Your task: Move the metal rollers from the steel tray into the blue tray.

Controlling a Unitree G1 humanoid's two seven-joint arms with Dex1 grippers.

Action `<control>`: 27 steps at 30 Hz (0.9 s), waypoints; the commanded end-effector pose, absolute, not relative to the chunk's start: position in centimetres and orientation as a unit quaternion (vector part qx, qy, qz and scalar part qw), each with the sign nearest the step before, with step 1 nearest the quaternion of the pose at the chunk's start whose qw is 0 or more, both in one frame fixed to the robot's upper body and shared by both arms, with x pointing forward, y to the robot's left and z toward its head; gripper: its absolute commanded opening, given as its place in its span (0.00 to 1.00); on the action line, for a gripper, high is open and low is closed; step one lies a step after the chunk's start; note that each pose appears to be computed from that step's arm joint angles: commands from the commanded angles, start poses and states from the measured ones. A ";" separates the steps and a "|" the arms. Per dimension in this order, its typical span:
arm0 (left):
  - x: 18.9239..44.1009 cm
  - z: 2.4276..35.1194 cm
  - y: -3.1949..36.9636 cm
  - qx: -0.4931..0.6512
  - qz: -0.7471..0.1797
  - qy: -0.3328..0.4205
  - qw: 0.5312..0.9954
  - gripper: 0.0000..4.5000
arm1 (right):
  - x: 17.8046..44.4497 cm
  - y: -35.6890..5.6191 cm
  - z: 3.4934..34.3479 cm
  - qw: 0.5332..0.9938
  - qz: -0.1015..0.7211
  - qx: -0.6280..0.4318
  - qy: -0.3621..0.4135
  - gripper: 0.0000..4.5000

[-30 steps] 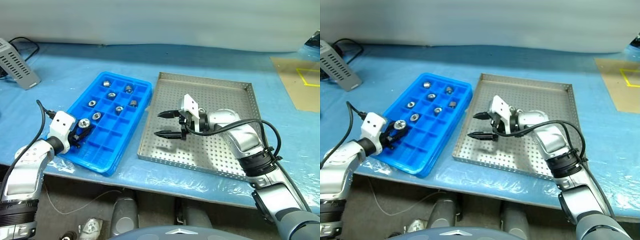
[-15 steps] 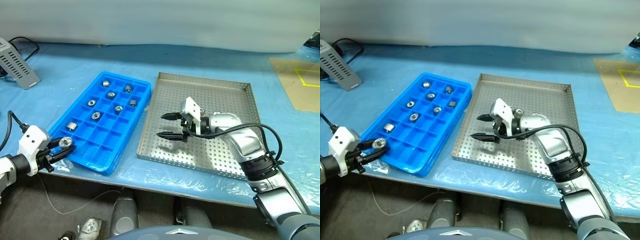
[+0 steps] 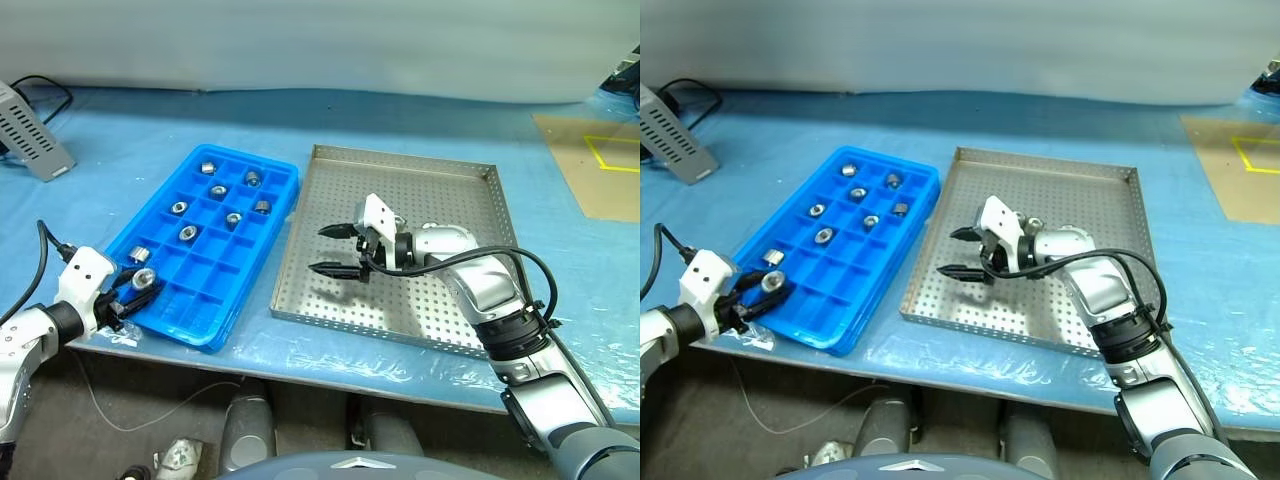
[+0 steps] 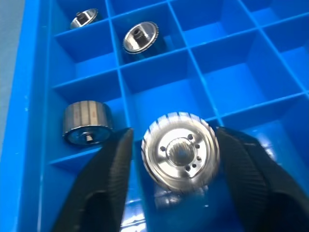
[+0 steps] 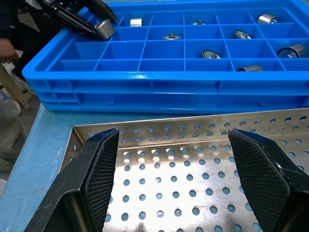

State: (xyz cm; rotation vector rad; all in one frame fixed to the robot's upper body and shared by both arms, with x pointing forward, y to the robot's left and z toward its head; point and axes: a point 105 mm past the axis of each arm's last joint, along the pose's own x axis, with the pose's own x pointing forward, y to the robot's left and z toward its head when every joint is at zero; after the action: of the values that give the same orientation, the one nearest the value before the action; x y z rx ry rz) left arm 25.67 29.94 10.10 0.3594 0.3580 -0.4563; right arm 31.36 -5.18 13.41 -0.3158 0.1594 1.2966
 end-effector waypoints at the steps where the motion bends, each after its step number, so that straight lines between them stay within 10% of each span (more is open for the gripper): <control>1: 25.7 9.8 30.2 0.181 -0.225 0.194 0.938 0.81 | 31.3 -4.9 14.5 0.784 0.600 -0.147 0.051 0.84; 16: 31.2 16.8 16.7 0.129 -0.379 0.020 0.916 0.81 | 40.1 -12.3 13.0 0.946 0.303 -0.116 0.019 0.84; 27: 32.4 16.1 13.3 0.124 -0.421 0.020 0.898 0.81 | 40.0 -13.5 11.7 0.955 0.276 -0.107 0.026 0.84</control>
State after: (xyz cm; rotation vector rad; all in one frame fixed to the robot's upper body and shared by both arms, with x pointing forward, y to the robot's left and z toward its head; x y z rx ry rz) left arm 32.34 13.67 14.91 0.2343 0.0909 -0.8636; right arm 40.08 -13.81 11.12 -0.2169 0.0831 0.5497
